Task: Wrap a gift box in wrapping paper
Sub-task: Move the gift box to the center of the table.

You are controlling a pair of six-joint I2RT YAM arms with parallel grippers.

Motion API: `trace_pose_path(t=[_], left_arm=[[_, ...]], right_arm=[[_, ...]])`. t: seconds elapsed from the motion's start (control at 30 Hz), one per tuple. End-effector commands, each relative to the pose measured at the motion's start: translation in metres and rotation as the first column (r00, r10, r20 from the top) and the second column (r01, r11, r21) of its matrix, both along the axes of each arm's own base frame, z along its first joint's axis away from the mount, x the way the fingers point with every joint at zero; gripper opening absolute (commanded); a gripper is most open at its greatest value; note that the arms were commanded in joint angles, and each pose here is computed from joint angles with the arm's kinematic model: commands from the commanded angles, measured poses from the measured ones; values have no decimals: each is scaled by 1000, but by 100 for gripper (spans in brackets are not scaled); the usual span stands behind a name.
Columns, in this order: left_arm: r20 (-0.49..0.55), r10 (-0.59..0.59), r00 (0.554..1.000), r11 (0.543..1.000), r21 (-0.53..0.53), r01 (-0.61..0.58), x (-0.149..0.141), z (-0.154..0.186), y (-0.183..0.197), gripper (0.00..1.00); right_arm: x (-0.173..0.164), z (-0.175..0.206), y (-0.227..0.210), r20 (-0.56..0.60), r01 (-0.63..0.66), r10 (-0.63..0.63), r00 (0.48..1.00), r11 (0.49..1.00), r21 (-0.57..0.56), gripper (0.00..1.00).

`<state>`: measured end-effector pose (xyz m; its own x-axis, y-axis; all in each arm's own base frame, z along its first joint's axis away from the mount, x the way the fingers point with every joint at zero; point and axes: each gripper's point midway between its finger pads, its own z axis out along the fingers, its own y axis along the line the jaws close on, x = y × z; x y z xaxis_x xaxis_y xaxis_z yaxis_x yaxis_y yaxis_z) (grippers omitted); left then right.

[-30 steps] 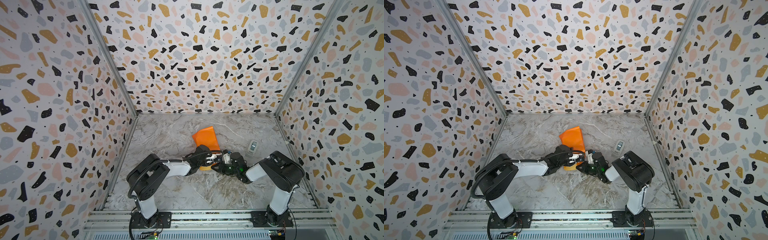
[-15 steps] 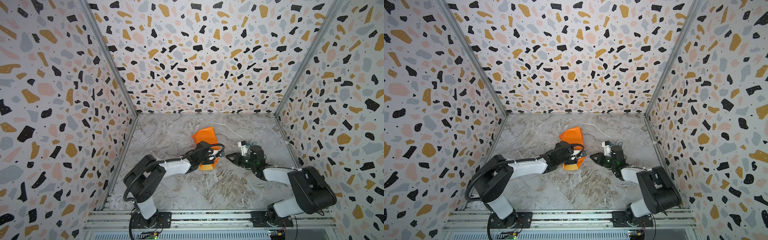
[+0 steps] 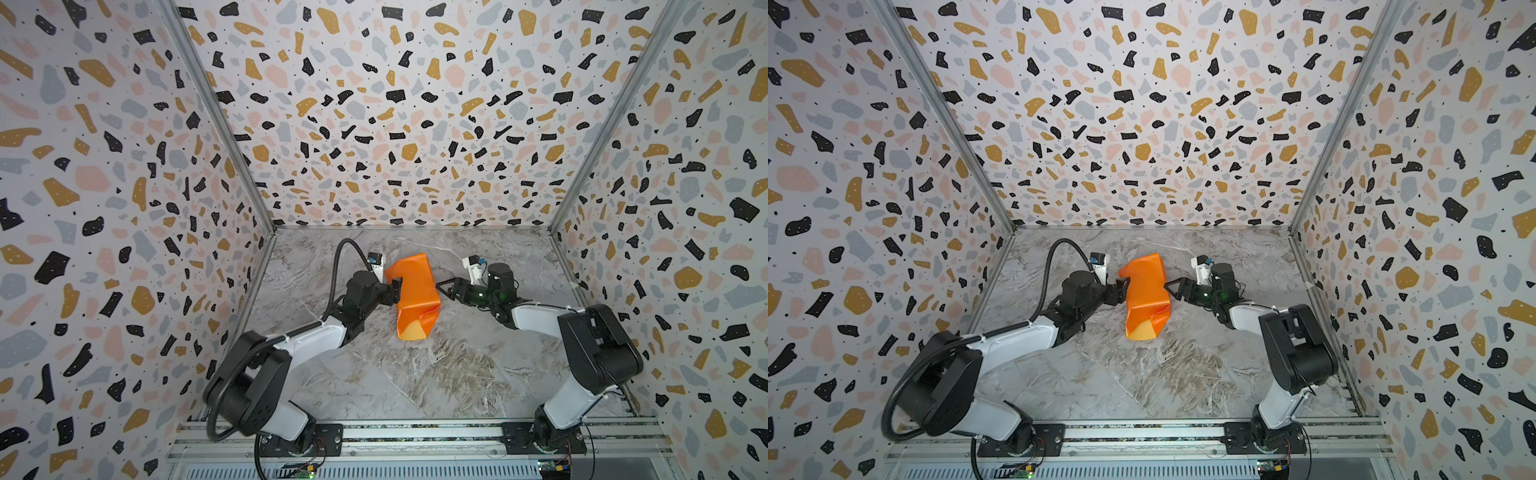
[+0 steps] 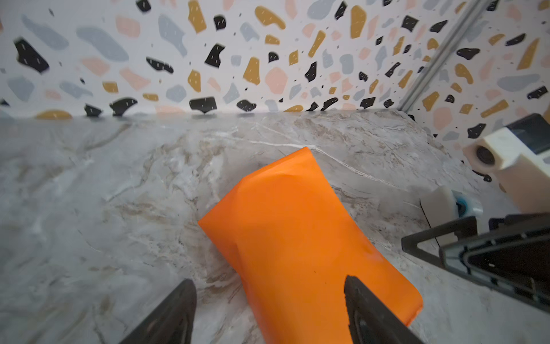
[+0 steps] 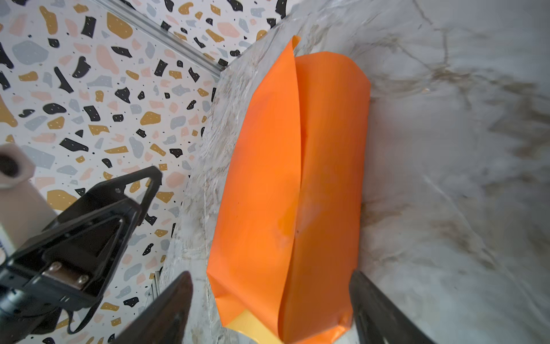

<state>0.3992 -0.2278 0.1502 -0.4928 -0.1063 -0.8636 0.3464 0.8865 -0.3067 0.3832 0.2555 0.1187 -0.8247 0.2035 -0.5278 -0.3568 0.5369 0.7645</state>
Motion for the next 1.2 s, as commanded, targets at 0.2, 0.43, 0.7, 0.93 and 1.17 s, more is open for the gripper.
trace_pose_path(t=[0.2, 0.43, 0.7, 0.93, 1.17], left_arm=[[-220, -39, 975, 985, -173, 1, 14, -33, -30, 73], [-257, -93, 962, 980, -195, 43, 4, -49, -37, 72], [-269, -200, 942, 954, -273, 125, -21, -44, -56, 70], [-261, -240, 935, 939, -308, 155, -46, -39, -61, 71], [-185, -36, 982, 988, -155, 7, -41, -19, 5, 76]], right_arm=[[8, -5, 25, 2, -65, 65, 998, 997, -38, 84], [-6, -9, 38, -23, -128, 127, 992, 992, -16, 82], [-32, -4, 32, -23, -127, 127, 992, 992, -13, 81], [-59, -19, -5, -49, -41, 37, 998, 996, -79, 81], [-55, 11, -52, 149, 125, -78, 986, 934, -335, 83]])
